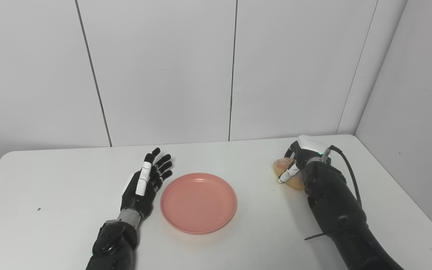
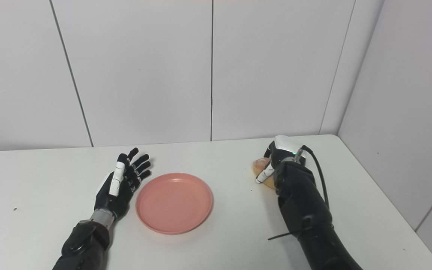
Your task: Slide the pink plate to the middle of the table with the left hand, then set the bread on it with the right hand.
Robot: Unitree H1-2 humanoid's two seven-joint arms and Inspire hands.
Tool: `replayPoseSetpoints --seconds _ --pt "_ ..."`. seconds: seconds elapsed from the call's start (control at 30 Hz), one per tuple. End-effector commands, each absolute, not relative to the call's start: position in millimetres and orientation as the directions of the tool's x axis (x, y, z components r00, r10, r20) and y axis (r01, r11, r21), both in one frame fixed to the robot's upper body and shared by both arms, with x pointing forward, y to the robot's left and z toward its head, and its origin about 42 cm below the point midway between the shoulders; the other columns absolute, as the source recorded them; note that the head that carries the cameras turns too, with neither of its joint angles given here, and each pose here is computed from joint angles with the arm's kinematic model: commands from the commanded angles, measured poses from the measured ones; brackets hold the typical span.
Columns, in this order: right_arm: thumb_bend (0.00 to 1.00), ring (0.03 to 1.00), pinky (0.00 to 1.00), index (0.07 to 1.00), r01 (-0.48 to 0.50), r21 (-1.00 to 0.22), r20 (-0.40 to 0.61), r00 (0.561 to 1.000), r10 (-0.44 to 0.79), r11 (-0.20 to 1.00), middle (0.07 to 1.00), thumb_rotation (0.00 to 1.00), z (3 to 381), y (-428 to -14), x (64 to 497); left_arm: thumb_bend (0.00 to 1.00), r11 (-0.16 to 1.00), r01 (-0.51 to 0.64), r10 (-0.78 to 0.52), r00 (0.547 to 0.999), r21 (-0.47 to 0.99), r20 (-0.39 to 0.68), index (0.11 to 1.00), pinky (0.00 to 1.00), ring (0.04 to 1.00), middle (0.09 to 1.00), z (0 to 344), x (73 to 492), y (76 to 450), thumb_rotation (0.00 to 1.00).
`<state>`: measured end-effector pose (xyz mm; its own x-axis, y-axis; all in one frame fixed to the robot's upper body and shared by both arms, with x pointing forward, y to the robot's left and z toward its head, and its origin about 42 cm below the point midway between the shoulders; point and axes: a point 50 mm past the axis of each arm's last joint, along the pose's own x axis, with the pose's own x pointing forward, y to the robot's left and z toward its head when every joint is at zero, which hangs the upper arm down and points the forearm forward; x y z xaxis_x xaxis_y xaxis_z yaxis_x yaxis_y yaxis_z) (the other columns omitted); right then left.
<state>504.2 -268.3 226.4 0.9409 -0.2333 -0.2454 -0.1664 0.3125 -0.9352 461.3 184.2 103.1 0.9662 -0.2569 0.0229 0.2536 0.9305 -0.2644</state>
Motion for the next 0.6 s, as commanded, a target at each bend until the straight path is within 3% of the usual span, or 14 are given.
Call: replayPoseSetpoints --seconds 0.0,0.07,0.13,0.23,0.27,0.3,0.37,0.4,0.43,0.57 --pt "0.52 0.405 0.25 0.653 -0.097 -0.952 -0.167 0.959 -0.228 0.291 0.536 0.0 260.8 -269.7 513.1 0.89 0.938 0.199 -0.232 0.969 -0.285 -0.086 0.945 0.9 0.897 0.878 66.5 437.8 203.0 0.83" --pt "0.53 0.411 0.3 0.603 -0.102 -0.952 -0.171 0.959 -0.225 0.288 0.533 0.0 262.1 -269.1 514.2 0.88 0.937 0.202 -0.235 0.968 -0.285 -0.086 0.952 0.91 0.905 0.89 66.9 438.0 202.8 0.84" --pt "0.52 0.385 0.28 0.542 -0.1 -0.951 -0.169 0.961 -0.22 0.292 0.488 0.0 263.4 -267.2 514.5 0.88 0.937 0.204 -0.237 0.968 -0.285 -0.086 0.956 0.92 0.912 0.898 67.0 438.0 202.8 0.84" --pt "0.52 0.388 0.29 0.526 -0.097 -0.95 -0.163 0.965 -0.204 0.298 0.487 0.0 267.9 -262.7 515.3 0.88 0.937 0.202 -0.235 0.968 -0.285 -0.088 0.951 0.92 0.908 0.892 67.1 437.9 202.8 0.84" --pt "0.55 0.299 0.22 0.679 -0.095 -0.95 -0.159 0.968 -0.196 0.298 0.476 0.0 269.8 -261.5 515.3 0.88 0.937 0.202 -0.235 0.968 -0.285 -0.088 0.952 0.92 0.909 0.892 67.1 438.0 202.8 0.84" --pt "0.56 0.268 0.2 0.731 -0.093 -0.95 -0.152 0.971 -0.184 0.297 0.473 0.0 274.5 -257.9 515.2 0.88 0.937 0.202 -0.236 0.968 -0.286 -0.088 0.952 0.92 0.909 0.892 67.1 437.9 202.8 0.84" --pt "0.54 0.44 0.33 0.529 -0.085 -0.952 -0.138 0.977 -0.166 0.294 0.479 0.0 283.1 -251.3 514.4 0.87 0.936 0.204 -0.238 0.967 -0.288 -0.087 0.953 0.92 0.913 0.896 67.1 438.0 202.8 0.84" --pt "0.53 0.505 0.38 0.499 -0.08 -0.953 -0.131 0.979 -0.158 0.293 0.489 0.0 286.8 -248.6 513.8 0.88 0.935 0.205 -0.239 0.967 -0.29 -0.087 0.955 0.93 0.915 0.898 67.1 438.1 202.8 0.84" --pt "0.53 0.514 0.38 0.494 -0.066 -0.954 -0.111 0.984 -0.142 0.294 0.49 0.0 292.9 -244.7 512.2 0.88 0.935 0.205 -0.239 0.967 -0.291 -0.088 0.955 0.93 0.915 0.899 67.2 438.2 202.5 0.84" --pt "0.52 0.359 0.25 0.494 -0.007 -0.956 -0.037 0.995 -0.094 0.295 0.48 0.0 314.2 -232.2 503.4 0.88 0.935 0.201 -0.237 0.967 -0.292 -0.092 0.949 0.92 0.913 0.895 67.8 438.4 201.0 0.84"
